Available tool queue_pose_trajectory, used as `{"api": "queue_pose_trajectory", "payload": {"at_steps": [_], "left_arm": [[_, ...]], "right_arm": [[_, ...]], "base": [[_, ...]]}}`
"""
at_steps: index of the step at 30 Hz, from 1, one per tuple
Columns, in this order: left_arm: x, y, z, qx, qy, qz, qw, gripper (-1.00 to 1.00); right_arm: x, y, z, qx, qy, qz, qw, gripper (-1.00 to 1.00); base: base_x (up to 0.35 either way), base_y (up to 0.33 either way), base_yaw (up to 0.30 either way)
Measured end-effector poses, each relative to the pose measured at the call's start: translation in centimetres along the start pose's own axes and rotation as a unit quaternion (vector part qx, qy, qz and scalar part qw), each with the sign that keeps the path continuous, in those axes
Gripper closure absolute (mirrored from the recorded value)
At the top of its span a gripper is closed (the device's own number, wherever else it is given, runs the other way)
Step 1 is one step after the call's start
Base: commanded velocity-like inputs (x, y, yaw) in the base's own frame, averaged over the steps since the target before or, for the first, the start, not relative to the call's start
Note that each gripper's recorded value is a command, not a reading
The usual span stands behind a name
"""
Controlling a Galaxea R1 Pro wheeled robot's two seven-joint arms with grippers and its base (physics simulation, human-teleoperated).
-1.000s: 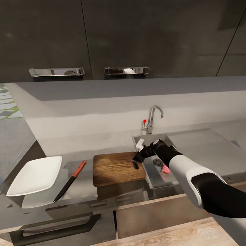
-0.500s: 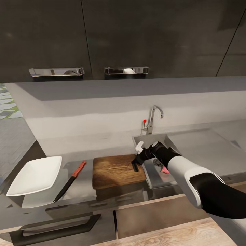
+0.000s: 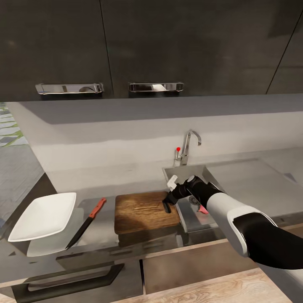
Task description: In the kitchen, take the Vidalia onion out of the sink, dice it on the chopping board with the paring knife, put the diced onion into the bowl on the countertop, then place both the paring knife and the chopping board into the sink.
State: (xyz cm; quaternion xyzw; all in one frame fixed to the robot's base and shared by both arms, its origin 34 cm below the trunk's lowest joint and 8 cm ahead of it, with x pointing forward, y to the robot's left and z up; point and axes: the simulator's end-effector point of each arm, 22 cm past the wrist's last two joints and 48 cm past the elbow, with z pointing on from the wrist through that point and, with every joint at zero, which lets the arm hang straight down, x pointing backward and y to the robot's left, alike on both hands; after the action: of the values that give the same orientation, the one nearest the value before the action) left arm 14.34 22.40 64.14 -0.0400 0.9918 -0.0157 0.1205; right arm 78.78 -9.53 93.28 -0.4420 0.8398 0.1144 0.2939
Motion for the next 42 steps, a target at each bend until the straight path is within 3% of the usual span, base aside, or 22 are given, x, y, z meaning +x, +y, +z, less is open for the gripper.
{"api": "queue_pose_trajectory", "payload": {"at_steps": [11,42], "left_arm": [[0.0,-0.1,0.0,0.0,0.0,0.0,1.0,-1.0],[0.0,0.0,0.0,0.0,0.0,0.0,1.0,-1.0]], "right_arm": [[0.3,-0.5,0.2,0.013,0.0,-0.001,0.9999,1.0],[0.9,0.9,1.0,-0.001,-0.001,-0.007,1.0,1.0]], "base": [[0.05,0.042,0.0],[0.001,0.001,0.0]]}}
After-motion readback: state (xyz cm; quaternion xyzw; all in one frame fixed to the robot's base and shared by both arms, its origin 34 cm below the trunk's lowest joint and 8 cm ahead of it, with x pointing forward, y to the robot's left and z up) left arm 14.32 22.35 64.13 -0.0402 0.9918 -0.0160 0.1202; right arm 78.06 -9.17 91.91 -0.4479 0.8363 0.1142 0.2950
